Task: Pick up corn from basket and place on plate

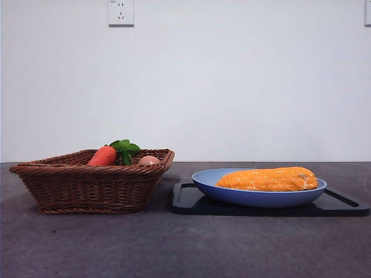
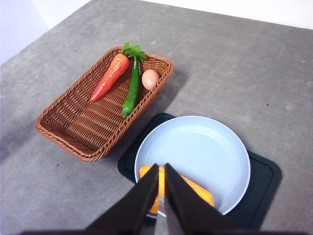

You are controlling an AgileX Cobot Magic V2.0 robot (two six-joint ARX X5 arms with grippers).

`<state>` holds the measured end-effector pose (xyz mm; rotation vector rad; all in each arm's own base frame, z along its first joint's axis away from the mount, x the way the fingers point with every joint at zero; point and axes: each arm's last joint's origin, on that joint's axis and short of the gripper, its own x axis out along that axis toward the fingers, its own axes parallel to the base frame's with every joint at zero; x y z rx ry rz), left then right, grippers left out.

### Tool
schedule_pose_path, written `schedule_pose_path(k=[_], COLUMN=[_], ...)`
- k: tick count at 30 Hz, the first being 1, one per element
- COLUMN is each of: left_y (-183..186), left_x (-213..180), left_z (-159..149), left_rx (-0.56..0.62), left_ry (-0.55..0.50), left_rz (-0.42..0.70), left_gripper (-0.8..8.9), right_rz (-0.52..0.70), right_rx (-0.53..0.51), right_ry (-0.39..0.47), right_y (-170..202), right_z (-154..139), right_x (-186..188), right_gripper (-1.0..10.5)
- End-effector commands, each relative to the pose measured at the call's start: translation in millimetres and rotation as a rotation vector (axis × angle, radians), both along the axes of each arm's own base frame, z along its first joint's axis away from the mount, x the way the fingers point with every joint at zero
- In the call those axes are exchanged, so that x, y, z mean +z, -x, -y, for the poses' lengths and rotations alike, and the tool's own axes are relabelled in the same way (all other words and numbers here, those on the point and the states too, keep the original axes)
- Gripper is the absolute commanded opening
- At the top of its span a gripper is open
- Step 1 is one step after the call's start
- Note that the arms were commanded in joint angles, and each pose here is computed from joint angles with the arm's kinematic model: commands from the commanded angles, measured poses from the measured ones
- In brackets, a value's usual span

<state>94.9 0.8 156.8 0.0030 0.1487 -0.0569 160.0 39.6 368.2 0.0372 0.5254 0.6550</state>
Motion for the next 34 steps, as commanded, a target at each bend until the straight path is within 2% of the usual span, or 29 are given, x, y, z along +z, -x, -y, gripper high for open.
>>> schedule_pose_path(k=[1,22,25,29,34], left_y=[-1.2,-1.2,-1.2,-1.2,-1.2], left_x=[-9.8,-9.8,-9.8,-9.8,-9.8], left_z=[-0.2,-0.2,-0.2,-0.2,-0.2], left_rx=[0.002,0.002,0.002,0.002,0.002], left_ry=[0.007,0.007,0.007,0.007,0.007], left_rz=[-0.032,-0.032,-0.032,-0.032,-0.032], left_gripper=[0.06,0.06,0.06,0.06,0.06], right_rz=[0.021,0.019,0.054,0.149,0.273], right_rx=[0.003,0.003,0.002,-0.088,-0.165], right_ry=[-0.002,-0.003,0.022,0.078,0.061], right_y=[-1.2,-1.1,2.7,11.9,27.9], right_z=[-0.6,-0.6,1.6,13.0,23.8], right_x=[5.5,5.4,7.4,11.6,-9.0], right_gripper=[0.0,0.0,0.0,0.0,0.0])
